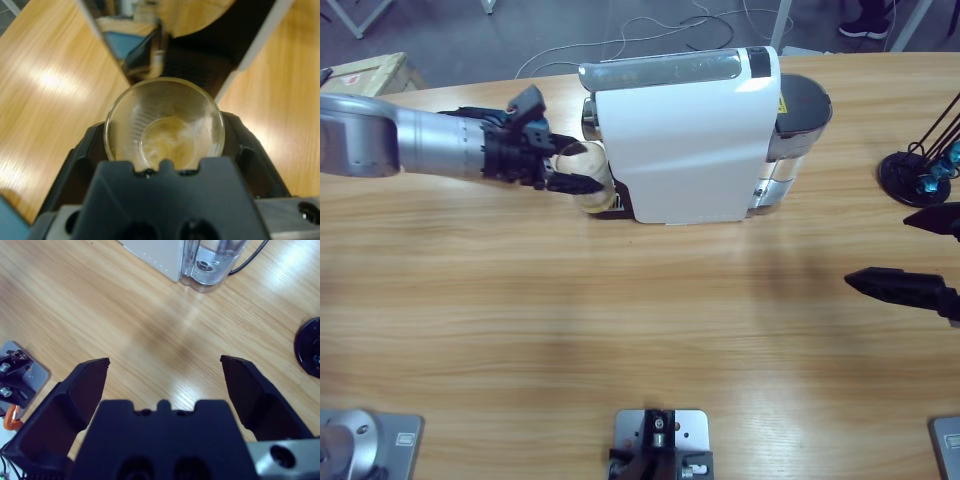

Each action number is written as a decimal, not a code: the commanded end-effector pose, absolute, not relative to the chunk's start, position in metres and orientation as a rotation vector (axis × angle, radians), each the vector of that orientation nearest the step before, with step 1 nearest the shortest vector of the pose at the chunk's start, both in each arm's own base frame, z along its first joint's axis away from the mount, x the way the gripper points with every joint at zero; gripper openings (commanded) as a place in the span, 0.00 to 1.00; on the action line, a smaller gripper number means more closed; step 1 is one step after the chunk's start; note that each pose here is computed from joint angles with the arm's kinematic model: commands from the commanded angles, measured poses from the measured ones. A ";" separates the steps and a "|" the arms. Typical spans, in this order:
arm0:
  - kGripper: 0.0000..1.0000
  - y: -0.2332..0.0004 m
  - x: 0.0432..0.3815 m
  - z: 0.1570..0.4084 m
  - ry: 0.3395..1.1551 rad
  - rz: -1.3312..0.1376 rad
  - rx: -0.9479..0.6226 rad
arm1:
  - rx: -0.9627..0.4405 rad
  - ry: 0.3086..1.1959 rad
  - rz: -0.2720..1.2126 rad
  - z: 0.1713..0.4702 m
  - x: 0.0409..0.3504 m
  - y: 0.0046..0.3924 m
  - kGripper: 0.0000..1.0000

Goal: Pour coffee

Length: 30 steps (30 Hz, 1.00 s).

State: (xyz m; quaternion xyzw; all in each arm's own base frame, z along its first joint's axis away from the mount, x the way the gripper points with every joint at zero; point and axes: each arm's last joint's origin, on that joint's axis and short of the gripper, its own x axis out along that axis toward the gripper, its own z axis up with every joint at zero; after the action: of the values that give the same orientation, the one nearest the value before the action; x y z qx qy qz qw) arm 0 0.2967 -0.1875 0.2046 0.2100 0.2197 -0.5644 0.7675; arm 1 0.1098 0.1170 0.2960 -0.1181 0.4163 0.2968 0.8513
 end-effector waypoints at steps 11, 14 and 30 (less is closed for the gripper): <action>0.00 -0.064 0.368 0.210 0.470 -0.468 0.145 | -0.241 0.909 0.648 0.283 0.109 0.121 1.00; 0.00 -0.062 0.373 0.201 0.503 -0.383 0.154 | -0.241 0.916 0.643 0.281 0.111 0.123 1.00; 0.87 -0.062 0.392 0.165 0.593 -0.306 0.167 | -0.236 0.930 0.637 0.270 0.119 0.132 1.00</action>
State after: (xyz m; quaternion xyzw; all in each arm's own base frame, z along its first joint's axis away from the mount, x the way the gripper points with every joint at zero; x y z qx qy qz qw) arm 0 0.3819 -0.0620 0.1838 0.0832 0.2735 -0.1656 0.9439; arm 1 0.1181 0.1278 0.2831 -0.1059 0.4186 0.3001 0.8506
